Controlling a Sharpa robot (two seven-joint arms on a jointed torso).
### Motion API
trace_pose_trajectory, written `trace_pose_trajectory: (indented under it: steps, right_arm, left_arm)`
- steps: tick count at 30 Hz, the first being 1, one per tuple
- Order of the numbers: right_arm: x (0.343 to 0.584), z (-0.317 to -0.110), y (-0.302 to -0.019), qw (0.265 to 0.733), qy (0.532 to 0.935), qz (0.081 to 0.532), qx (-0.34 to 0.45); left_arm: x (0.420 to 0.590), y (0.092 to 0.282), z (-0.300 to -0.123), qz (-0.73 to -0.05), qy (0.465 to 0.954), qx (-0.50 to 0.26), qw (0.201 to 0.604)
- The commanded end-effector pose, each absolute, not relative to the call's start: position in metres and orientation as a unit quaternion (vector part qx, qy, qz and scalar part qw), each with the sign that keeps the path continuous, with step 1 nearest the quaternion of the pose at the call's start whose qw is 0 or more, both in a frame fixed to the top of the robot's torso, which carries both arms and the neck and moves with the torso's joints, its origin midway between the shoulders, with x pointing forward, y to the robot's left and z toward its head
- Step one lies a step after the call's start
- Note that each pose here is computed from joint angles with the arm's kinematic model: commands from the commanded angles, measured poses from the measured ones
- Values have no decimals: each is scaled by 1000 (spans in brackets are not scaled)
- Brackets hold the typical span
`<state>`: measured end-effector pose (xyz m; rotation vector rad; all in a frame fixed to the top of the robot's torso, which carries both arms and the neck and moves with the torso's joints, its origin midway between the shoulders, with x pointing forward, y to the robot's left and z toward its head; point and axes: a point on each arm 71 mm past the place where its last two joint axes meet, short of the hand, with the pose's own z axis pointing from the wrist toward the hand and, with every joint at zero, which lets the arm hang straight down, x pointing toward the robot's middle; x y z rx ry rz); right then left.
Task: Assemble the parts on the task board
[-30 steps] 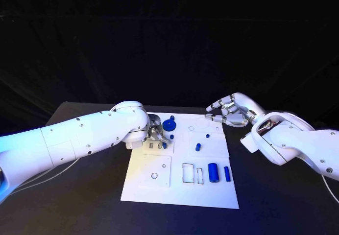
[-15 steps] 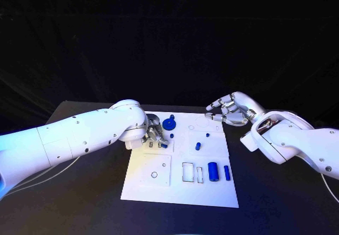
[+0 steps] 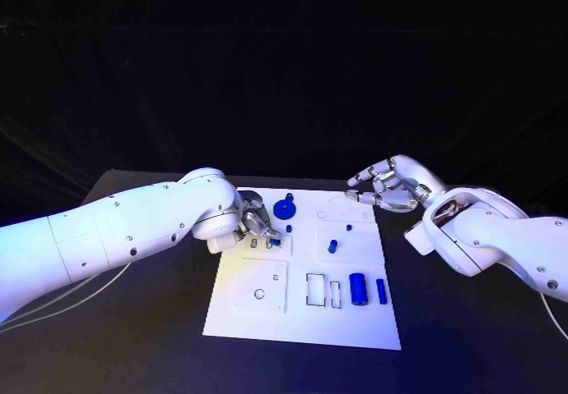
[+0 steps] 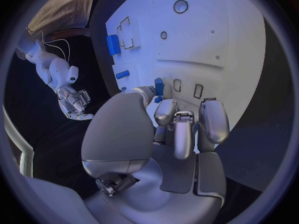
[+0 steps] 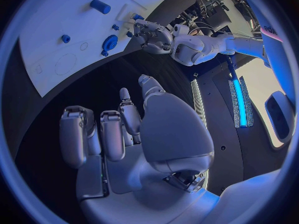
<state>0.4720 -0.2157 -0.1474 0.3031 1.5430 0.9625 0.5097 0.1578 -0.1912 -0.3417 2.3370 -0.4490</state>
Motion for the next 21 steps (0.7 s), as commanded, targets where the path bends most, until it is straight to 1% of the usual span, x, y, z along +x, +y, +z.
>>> trace_pose_trajectory:
  steps: [1, 6, 12, 21]
  right_arm:
    - [472, -148, -216, 603, 667, 418, 129]
    - [472, -148, -217, 604, 667, 417, 130]
    - [472, -148, -218, 604, 666, 417, 130]
    - [472, -148, -218, 604, 667, 417, 130]
  left_arm:
    - [510, 159, -188, -185, 893, -152, 381]
    - [508, 163, -188, -173, 887, -137, 405]
    - [506, 165, -191, -163, 882, -125, 423]
    - [505, 163, -197, -151, 882, -111, 433]
